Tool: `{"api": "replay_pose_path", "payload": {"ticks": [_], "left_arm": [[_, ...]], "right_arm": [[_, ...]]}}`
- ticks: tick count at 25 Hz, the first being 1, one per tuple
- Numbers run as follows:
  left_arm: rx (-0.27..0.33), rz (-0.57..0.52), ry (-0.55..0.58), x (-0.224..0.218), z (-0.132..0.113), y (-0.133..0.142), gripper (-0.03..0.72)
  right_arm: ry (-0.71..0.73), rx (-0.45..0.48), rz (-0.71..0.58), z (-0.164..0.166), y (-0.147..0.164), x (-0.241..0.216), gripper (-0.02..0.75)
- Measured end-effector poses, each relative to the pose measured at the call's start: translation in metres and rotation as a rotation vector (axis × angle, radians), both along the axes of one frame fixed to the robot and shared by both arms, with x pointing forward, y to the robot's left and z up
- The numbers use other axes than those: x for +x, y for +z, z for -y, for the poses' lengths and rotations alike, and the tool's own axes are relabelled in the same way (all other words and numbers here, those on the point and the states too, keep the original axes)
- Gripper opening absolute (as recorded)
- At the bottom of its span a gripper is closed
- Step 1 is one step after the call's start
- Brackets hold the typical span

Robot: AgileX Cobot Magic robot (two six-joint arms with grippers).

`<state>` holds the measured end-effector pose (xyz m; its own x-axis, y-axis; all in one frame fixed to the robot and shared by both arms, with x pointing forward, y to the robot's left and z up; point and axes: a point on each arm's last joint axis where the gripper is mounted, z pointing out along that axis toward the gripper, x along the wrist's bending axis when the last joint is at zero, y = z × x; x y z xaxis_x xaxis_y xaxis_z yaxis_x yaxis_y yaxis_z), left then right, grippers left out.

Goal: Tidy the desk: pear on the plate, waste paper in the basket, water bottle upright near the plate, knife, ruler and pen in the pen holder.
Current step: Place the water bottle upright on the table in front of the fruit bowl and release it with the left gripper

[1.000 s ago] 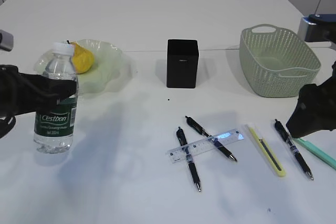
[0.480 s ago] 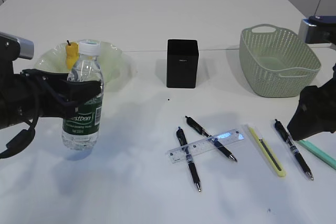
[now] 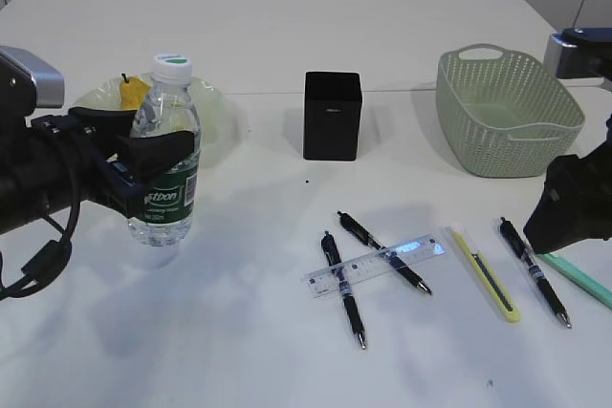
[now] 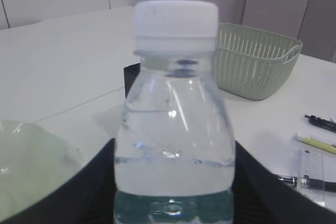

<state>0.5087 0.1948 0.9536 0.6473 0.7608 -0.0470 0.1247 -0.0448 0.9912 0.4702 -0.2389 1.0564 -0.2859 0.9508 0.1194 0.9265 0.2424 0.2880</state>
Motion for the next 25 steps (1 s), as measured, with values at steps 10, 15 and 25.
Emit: {"api": "replay_pose_path", "payload": {"ticks": [10,15,25], "left_arm": [[0.028,-0.05,0.054,0.012,-0.002,-0.038,0.384],[0.04,-0.087,0.059,0.015,-0.002,-0.053,0.384],[-0.022,-0.045,0.058,0.039,0.005,-0.068,0.384]], "right_arm": [[-0.001,0.0,0.004,0.0,0.0,0.0,0.533],[-0.002,-0.001,0.021,0.0,0.0,0.002,0.533],[-0.002,-0.004,0.024,0.0,0.0,0.002,0.533]]}}
